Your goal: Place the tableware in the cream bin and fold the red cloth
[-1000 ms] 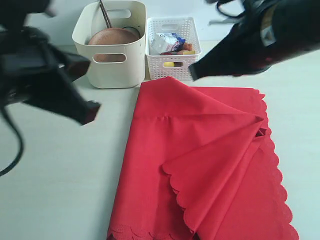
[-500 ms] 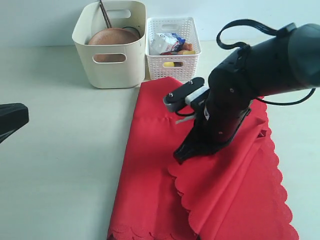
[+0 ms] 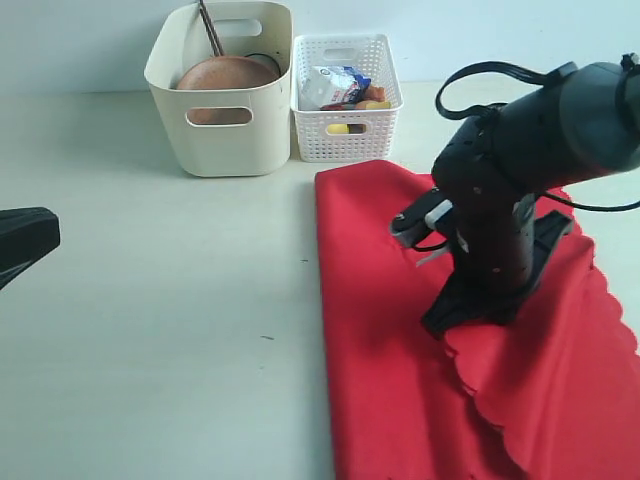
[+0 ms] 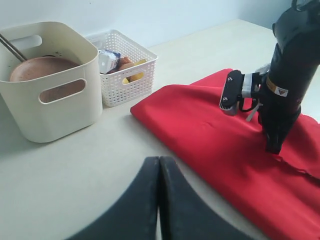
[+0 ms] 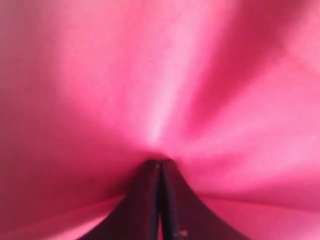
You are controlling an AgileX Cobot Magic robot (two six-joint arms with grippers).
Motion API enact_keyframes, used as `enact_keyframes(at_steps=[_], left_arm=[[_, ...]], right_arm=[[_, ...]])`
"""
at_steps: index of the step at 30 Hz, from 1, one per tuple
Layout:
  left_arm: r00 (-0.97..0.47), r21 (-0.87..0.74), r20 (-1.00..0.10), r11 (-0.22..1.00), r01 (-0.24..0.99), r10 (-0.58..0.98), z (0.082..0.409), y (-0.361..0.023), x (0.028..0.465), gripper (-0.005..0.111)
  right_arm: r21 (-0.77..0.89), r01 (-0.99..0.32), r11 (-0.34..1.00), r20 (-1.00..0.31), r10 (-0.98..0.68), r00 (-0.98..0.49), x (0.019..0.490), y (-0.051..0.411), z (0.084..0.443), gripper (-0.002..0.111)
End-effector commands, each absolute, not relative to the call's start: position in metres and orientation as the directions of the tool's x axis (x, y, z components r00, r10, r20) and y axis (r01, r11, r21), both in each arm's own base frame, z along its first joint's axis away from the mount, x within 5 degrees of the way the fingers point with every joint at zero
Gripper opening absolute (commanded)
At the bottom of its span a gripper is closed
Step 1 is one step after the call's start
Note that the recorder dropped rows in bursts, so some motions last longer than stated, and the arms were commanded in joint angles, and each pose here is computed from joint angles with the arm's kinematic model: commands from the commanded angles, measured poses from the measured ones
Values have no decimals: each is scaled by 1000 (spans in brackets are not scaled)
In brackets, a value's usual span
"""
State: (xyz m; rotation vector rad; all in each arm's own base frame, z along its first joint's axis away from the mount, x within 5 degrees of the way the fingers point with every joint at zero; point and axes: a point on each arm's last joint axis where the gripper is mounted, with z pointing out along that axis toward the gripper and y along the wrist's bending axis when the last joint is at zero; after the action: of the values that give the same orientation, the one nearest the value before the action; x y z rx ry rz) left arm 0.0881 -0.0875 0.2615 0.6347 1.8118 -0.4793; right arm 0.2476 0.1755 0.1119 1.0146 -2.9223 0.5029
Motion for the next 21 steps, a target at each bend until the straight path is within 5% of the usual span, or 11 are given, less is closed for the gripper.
enact_keyframes(at_steps=[1,11,21], left_arm=[[-254,-23,-950,772,636,181,261,-87,88,1],[-262,-33,-949,772,635,175,261,-88,87,1],[-264,-35,-949,773,633,174,261,-87,87,1]], right_arm=[[-331,-521,787,210,-476,-854,261,139,100,0],[-376,-396,838,185,-351,-918,295,76,93,0],[-275,-265,924,-150,-313,-938,310,81,185,0]])
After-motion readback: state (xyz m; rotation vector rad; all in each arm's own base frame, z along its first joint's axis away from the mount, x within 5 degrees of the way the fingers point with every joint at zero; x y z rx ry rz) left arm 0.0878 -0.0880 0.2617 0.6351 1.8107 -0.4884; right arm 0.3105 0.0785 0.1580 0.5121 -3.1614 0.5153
